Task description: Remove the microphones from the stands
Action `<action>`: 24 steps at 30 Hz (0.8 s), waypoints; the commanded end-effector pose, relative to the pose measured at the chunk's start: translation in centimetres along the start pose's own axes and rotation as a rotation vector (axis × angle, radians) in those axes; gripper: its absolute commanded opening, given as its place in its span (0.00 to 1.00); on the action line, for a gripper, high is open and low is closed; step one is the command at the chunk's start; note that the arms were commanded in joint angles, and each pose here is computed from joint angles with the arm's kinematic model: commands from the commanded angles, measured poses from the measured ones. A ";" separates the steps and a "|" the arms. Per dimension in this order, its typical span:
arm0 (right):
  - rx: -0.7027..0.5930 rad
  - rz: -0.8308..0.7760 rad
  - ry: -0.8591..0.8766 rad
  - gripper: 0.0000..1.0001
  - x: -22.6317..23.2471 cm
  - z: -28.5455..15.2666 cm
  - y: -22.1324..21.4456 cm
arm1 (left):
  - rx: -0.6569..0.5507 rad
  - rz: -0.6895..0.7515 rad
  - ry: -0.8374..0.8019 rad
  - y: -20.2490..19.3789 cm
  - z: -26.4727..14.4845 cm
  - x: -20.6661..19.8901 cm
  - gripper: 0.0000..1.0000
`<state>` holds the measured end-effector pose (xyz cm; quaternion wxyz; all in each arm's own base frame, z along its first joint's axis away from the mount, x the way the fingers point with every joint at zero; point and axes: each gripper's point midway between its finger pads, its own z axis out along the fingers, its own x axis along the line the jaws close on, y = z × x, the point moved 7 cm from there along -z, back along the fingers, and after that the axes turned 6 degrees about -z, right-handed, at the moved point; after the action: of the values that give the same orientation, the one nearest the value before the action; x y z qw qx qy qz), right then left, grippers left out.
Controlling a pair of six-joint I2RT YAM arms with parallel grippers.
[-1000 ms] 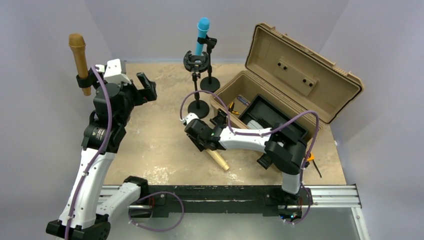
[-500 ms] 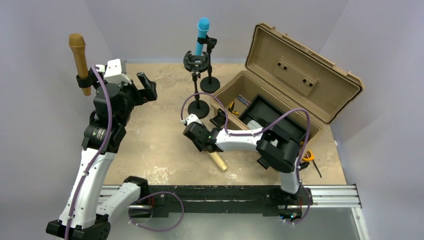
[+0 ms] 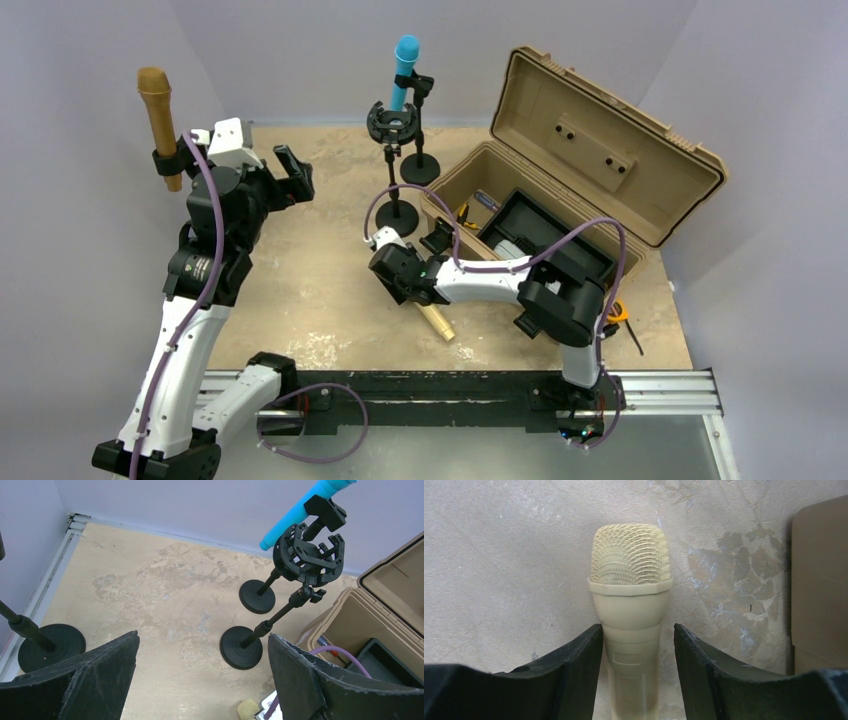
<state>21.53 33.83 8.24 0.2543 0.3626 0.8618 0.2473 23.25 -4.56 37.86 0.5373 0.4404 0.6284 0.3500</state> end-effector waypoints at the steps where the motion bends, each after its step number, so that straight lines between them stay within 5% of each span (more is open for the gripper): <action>1: -0.082 0.032 0.008 0.53 -0.4 -1.6 2.1 | -0.038 -0.019 -0.018 0.7 -0.2 -0.2 0.97; 17: -0.370 0.159 0.084 0.68 -2.4 -9.2 10.3 | -0.034 -0.019 -0.030 0.6 -0.1 -0.3 0.97; 24: -0.629 0.259 0.139 0.73 -4.7 -15.5 15.1 | -0.018 -0.020 -0.050 0.4 0.1 -0.6 0.97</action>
<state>22.12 35.40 22.69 0.2576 0.3664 0.7754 0.4451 23.17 -4.71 37.90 0.5414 0.4441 0.6250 0.3451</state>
